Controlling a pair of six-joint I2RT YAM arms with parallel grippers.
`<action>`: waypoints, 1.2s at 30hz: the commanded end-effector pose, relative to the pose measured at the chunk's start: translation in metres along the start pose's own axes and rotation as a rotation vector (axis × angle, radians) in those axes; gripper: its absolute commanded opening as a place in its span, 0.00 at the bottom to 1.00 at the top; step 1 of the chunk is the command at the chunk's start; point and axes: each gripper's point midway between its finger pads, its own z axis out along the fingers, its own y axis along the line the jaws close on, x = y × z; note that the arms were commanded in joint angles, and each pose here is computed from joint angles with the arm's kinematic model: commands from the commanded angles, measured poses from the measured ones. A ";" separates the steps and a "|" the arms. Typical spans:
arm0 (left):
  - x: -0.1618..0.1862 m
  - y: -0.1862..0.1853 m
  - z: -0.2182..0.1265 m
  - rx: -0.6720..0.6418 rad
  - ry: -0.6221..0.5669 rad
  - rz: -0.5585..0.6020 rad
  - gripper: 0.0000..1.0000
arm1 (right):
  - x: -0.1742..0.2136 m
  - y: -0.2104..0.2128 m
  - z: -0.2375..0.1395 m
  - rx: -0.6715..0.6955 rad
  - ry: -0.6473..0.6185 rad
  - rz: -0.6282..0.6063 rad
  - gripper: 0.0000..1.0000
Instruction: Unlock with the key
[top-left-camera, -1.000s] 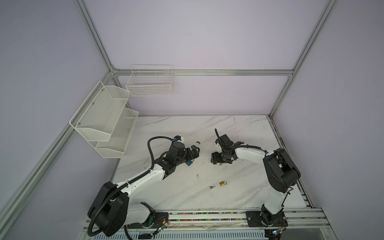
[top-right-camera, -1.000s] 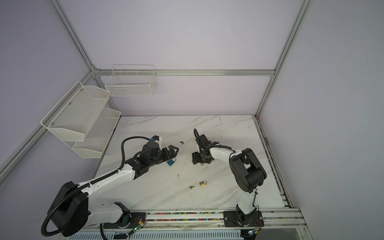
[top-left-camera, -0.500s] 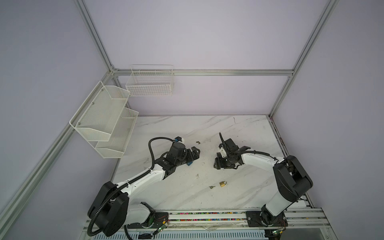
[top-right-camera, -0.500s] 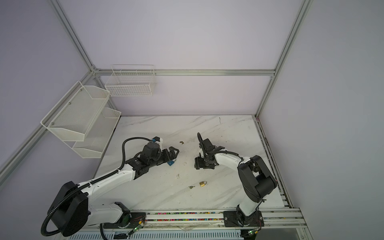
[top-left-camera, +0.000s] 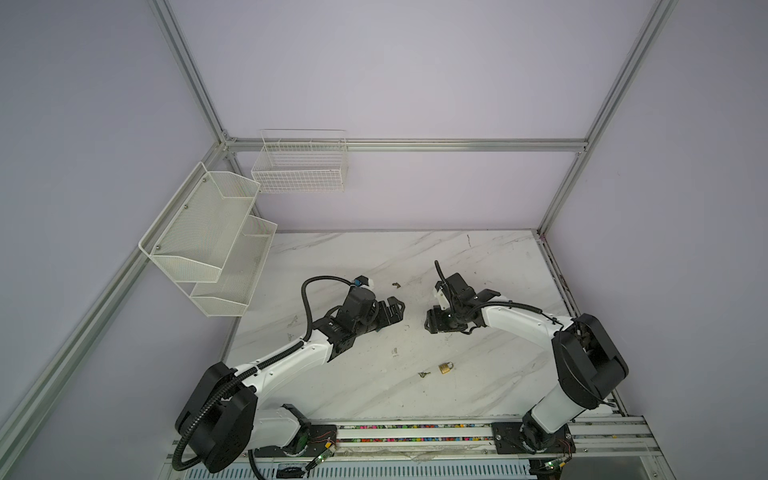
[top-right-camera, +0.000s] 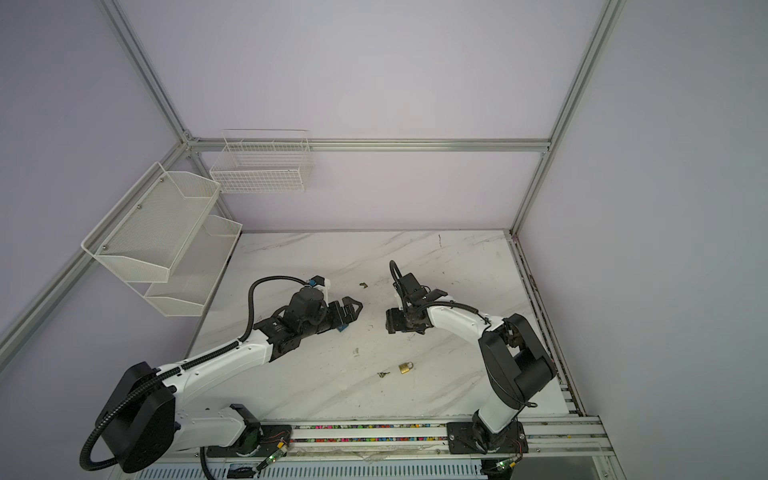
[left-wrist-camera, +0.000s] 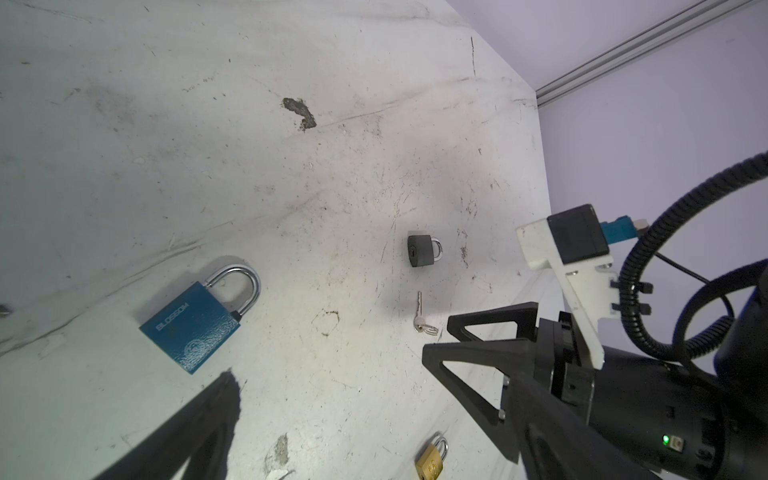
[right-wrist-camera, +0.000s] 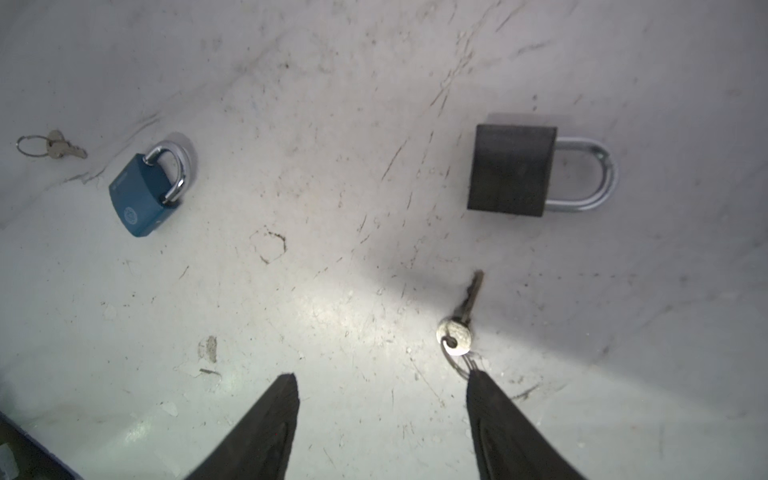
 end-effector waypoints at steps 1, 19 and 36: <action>-0.025 -0.032 -0.011 0.072 -0.066 -0.011 1.00 | -0.005 -0.014 0.003 0.084 0.002 -0.018 0.66; -0.014 -0.032 -0.012 0.054 -0.045 -0.011 1.00 | 0.016 -0.032 0.025 0.153 0.097 -0.082 0.39; -0.011 -0.031 -0.006 0.043 -0.026 -0.004 1.00 | 0.032 -0.027 0.038 0.172 0.131 -0.102 0.23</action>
